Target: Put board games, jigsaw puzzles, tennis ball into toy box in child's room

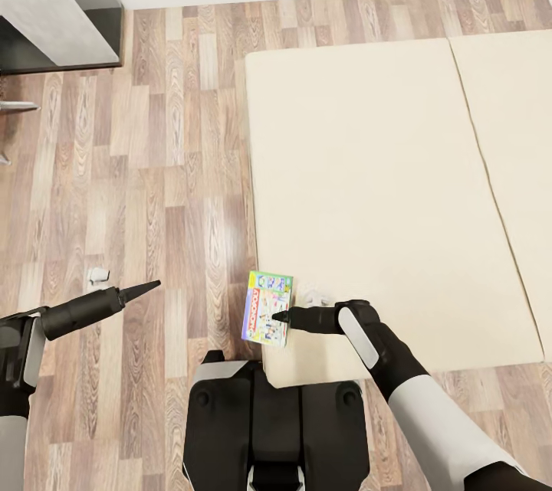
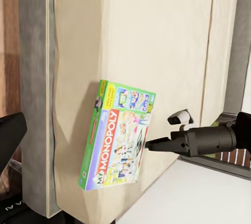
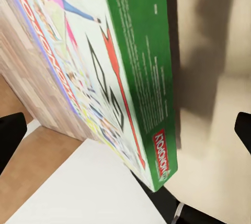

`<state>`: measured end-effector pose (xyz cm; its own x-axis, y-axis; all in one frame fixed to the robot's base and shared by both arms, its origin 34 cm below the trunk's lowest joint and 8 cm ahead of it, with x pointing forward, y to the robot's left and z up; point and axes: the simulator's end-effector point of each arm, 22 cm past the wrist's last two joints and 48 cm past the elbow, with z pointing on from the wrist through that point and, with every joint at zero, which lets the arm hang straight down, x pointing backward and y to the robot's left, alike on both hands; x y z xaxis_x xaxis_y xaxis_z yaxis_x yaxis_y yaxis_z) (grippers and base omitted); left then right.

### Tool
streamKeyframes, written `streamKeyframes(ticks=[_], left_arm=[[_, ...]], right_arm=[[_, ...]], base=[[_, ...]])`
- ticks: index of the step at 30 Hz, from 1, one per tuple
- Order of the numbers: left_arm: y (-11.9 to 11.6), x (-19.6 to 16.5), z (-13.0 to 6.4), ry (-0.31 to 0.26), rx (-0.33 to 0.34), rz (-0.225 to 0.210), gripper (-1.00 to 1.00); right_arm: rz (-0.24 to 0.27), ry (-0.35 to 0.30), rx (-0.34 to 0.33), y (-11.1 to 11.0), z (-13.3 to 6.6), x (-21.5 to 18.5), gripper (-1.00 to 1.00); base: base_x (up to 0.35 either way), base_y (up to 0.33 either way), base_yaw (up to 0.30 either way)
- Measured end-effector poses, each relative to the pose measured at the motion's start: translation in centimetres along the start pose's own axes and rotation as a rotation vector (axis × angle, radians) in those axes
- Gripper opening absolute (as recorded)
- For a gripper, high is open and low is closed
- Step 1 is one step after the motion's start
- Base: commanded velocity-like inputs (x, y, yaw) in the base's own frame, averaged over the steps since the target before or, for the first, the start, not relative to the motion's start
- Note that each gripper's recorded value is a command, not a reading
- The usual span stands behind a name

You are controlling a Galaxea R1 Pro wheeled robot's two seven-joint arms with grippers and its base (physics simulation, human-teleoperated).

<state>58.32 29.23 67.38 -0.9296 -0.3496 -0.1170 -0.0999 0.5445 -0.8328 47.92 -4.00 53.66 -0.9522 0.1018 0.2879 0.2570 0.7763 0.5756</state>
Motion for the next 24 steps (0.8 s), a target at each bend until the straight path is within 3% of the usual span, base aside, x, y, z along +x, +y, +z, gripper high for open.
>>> streamKeyframes(ticks=[24], left_arm=[[-1.7, -1.4, -0.6, -0.022, 0.013, 0.029, 1.00]], right_arm=[[-0.025, -0.031, -0.003, 1.4, -1.4, -1.3, 1.00]], base=[[0.000, 0.000, 0.000]])
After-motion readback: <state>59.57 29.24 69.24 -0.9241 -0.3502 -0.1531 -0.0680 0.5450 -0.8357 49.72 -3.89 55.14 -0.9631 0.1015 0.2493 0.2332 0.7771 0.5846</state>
